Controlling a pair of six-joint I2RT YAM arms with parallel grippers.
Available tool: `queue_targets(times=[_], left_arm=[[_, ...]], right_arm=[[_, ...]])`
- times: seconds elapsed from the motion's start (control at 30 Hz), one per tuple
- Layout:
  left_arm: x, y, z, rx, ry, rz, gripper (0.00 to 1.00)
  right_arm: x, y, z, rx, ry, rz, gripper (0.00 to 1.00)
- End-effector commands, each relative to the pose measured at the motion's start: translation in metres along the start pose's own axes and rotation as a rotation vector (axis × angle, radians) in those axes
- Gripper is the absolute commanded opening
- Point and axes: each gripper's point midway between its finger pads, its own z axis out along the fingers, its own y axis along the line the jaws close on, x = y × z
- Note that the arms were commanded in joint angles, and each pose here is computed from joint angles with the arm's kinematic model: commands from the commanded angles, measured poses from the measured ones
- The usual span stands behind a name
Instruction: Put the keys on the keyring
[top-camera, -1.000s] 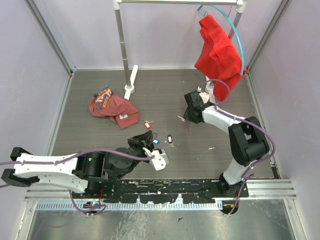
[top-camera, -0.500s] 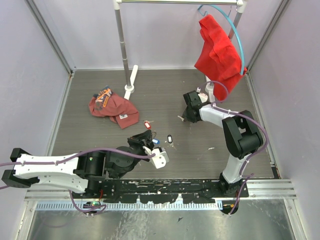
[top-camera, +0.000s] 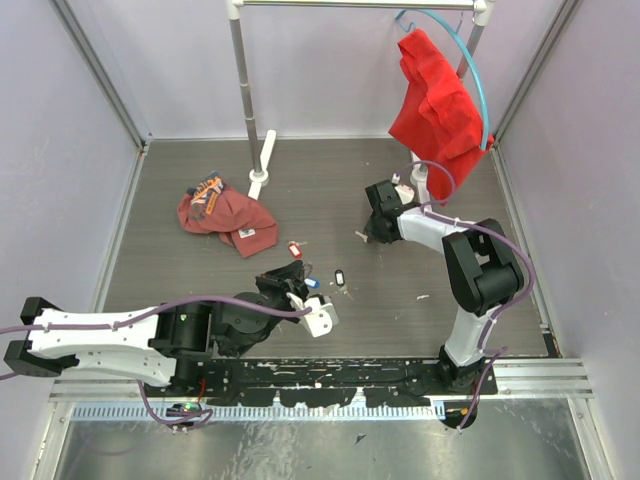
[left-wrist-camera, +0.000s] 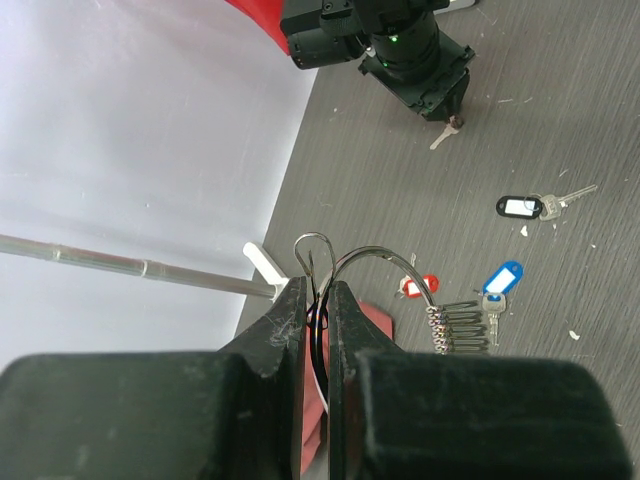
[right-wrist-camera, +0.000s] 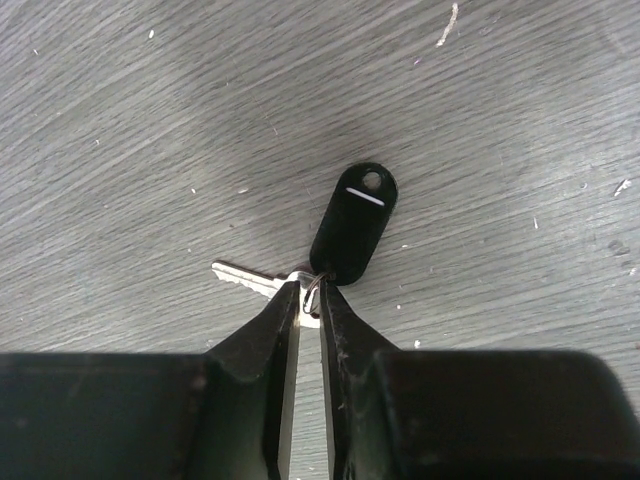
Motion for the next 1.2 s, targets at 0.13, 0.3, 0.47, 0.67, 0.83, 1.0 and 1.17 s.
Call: queue_targets(times=[0.13, 0.3, 0.47, 0.67, 0.83, 1.0, 1.17], left_arm=[[0.001, 0.006, -0.003, -0.016, -0.012, -0.015, 0.00], [0.001, 0.006, -0.003, -0.015, -0.013, -0.013, 0.00], [-0.002, 0.008, -0.002, -0.018, -0.019, -0.012, 0.00], [-0.014, 0.014, -0.004, -0.008, -0.066, -0.026, 0.00], [-0.033, 0.024, -0.010, 0.031, -0.131, -0.057, 0.00], [-0.049, 0.030, -0.014, 0.059, -0.179, -0.070, 0.00], [-0.063, 0.035, -0.015, 0.081, -0.208, -0.073, 0.00]], right_arm=[[-0.025, 0.015, -0.007, -0.038, -0.067, 0.014, 0.10], [-0.035, 0.017, -0.022, -0.052, -0.099, -0.011, 0.01], [-0.053, 0.022, -0.067, -0.122, -0.156, -0.103, 0.01], [-0.042, 0.057, -0.157, -0.470, -0.106, -0.385, 0.01], [-0.024, 0.072, -0.245, -0.779, -0.116, -0.642, 0.01], [-0.027, 0.072, -0.315, -0.945, -0.287, -0.763, 0.01], [-0.035, 0.070, -0.364, -1.005, -0.384, -0.867, 0.01]])
